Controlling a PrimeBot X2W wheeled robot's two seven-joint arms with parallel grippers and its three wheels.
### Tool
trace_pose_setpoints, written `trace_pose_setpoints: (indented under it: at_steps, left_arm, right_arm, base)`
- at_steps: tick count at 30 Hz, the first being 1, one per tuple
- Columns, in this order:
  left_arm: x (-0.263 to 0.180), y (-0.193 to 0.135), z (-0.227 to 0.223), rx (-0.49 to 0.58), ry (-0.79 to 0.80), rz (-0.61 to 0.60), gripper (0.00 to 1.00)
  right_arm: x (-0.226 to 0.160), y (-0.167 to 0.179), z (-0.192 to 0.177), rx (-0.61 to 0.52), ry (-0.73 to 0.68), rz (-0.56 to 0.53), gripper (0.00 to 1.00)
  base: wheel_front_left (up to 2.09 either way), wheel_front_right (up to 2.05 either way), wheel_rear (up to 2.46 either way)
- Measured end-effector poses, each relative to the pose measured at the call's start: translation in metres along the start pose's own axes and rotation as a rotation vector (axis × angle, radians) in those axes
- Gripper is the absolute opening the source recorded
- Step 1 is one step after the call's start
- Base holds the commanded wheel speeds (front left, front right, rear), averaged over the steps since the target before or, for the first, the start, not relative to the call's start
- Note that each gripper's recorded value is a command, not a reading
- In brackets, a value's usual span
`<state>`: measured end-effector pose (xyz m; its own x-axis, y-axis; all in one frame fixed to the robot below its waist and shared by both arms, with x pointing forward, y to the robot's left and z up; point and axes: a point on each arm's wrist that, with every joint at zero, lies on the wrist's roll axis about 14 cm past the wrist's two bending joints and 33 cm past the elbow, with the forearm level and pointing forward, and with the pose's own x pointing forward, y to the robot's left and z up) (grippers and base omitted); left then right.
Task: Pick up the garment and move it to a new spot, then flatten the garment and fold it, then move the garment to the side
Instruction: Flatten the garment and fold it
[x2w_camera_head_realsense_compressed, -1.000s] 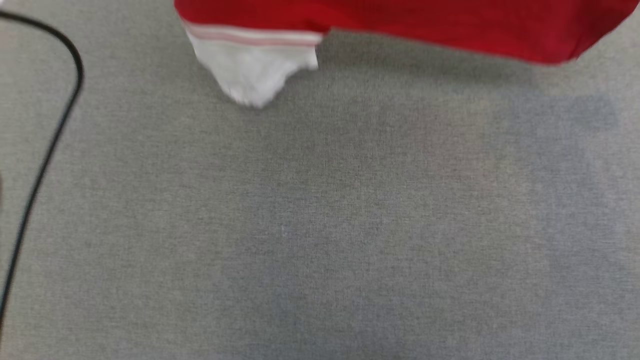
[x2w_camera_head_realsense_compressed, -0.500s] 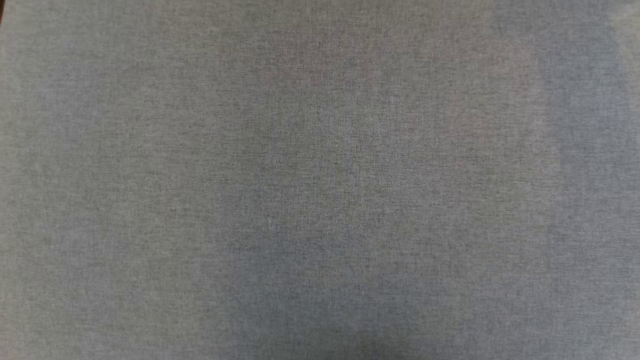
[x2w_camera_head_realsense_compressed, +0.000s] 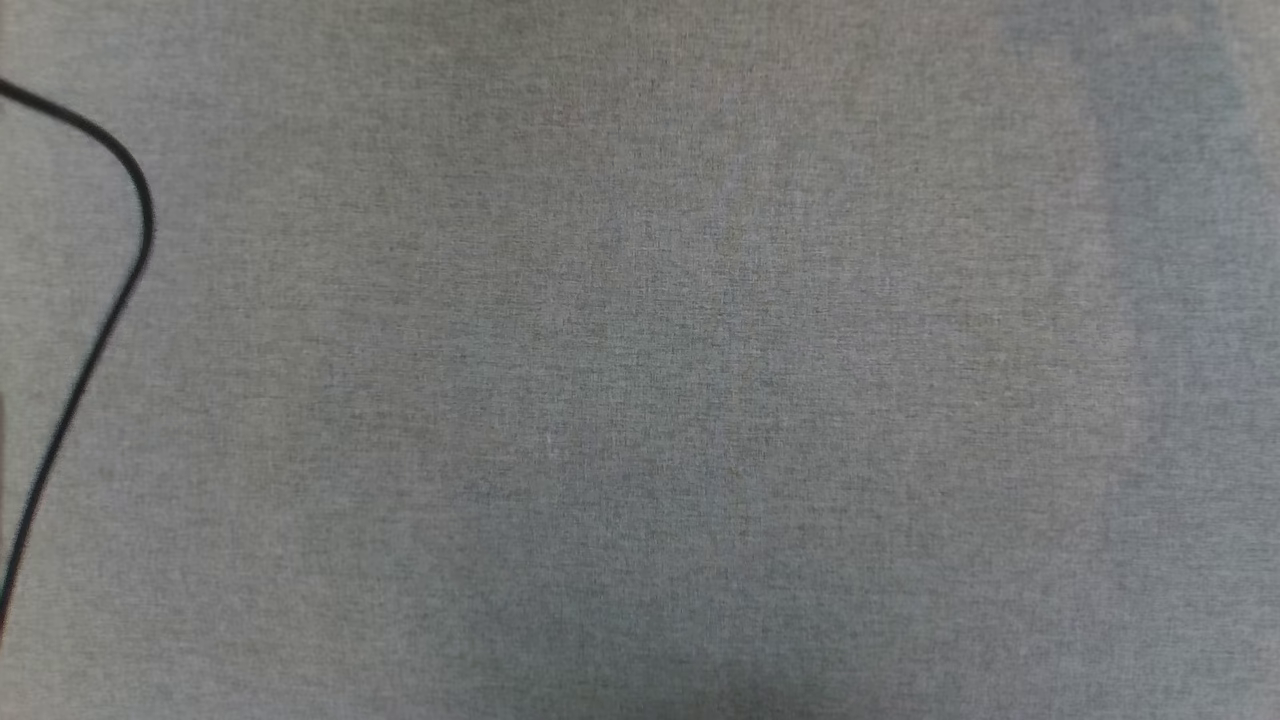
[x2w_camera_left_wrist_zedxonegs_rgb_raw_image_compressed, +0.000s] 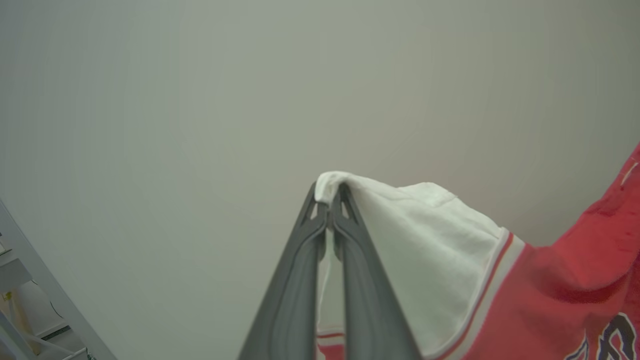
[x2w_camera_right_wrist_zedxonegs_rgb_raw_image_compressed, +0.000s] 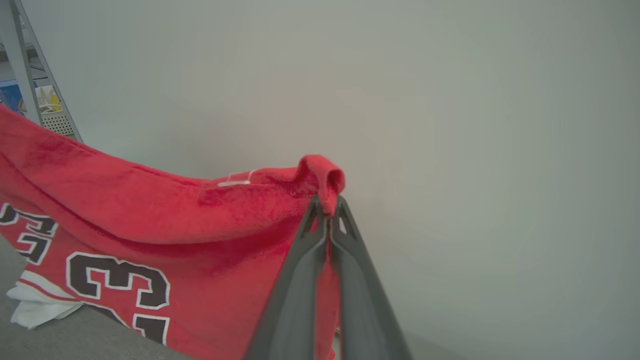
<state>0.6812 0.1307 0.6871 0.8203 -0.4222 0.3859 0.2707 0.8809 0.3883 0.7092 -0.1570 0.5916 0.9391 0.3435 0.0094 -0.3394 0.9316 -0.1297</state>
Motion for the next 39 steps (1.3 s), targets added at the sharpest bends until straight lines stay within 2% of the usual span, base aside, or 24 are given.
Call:
trace_pose_setpoints:
  at_steps: [9,13,20,28,39]
  left_arm:
    - [-0.070,-0.016,-0.030,-0.085,0.128,0.024,0.00]
    - [-0.119,-0.025,-0.045,-0.093,0.216,0.035,0.00]
    - [-0.217,-0.064,-0.063,-0.205,0.377,0.056,0.00]
    - [-0.321,-0.110,-0.064,-0.339,0.549,0.077,0.00]
    - [-0.425,-0.168,-0.047,-0.537,0.741,0.140,0.00]
  right_arm:
    - [-0.052,0.039,-0.042,0.054,0.105,0.111,0.00]
    - [-0.088,0.053,-0.063,0.069,0.177,0.154,0.00]
    - [-0.157,0.074,-0.099,0.118,0.293,0.194,0.00]
    - [-0.235,0.090,-0.128,0.185,0.394,0.202,0.00]
    - [-0.327,0.107,-0.158,0.280,0.497,0.157,0.00]
  base:
    - [0.00,0.00,0.00]
    - [0.00,0.00,0.00]
    - [0.00,0.00,0.00]
    - [0.00,0.00,0.00]
    - [0.00,0.00,0.00]
